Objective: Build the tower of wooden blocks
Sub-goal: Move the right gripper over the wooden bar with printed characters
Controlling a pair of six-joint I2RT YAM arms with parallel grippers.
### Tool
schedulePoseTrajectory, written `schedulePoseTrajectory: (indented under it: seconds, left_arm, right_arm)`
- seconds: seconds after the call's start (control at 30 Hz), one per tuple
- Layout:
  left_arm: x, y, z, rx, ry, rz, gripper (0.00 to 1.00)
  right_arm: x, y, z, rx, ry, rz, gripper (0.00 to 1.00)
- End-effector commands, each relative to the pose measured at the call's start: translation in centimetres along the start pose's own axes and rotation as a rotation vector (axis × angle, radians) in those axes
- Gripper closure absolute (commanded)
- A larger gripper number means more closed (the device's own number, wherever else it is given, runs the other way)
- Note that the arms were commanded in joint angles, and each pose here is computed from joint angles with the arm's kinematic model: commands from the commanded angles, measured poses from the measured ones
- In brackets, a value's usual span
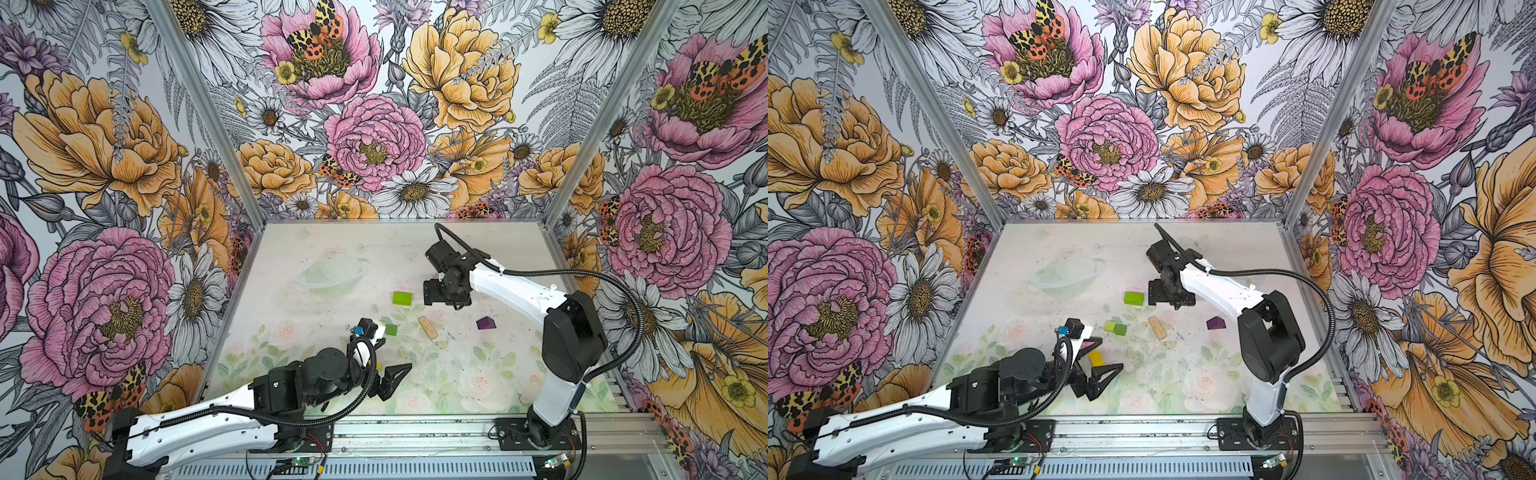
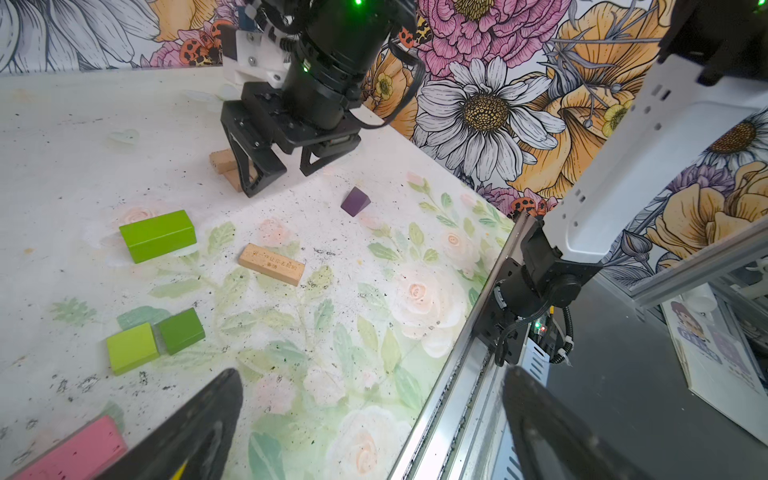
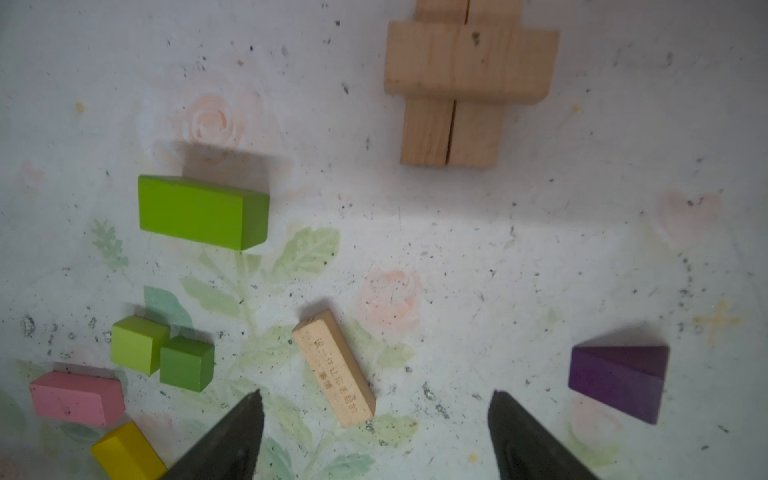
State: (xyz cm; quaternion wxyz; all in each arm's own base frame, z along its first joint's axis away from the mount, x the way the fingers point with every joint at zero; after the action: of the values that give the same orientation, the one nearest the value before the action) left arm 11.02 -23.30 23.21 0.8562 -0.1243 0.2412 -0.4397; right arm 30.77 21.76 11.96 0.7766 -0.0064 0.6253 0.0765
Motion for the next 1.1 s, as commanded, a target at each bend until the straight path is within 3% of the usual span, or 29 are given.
schedulePoseTrajectory:
  seconds: [0.0,0.4,1.07]
  left_arm:
    - [-0.6,0.7,-0.7,-0.031,-0.018,0.022,0.01]
    - [-1.2,-0.2,-2.6,-0.04,-0.003,-0.018,0.01]
    - [-0.8,-0.5,-2.1,-0.007,-0.004,0.006,0.01]
  right_arm:
    - [-0.6,1.2,-1.2,0.028,-0.06,0.011,0.14]
    - [4.3,1.5,-5.7,-0.034,0.014,-0.096,0.15]
    - [6.7,-1.1,-4.9,-0.048,0.054,-0.177,0.15]
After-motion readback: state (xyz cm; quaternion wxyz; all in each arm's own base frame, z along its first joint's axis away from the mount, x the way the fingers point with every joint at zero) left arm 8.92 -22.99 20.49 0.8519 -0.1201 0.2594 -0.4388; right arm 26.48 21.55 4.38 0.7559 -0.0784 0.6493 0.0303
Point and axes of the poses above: each gripper's point midway between its finger pads, its own x axis out along the fingers, its own y axis along the line the jaws close on, z = x × y, the point moved 2 cm from there along -x, back along the fingers, and after that the axes turned 5 degrees about -x, right-handed, at the moved point
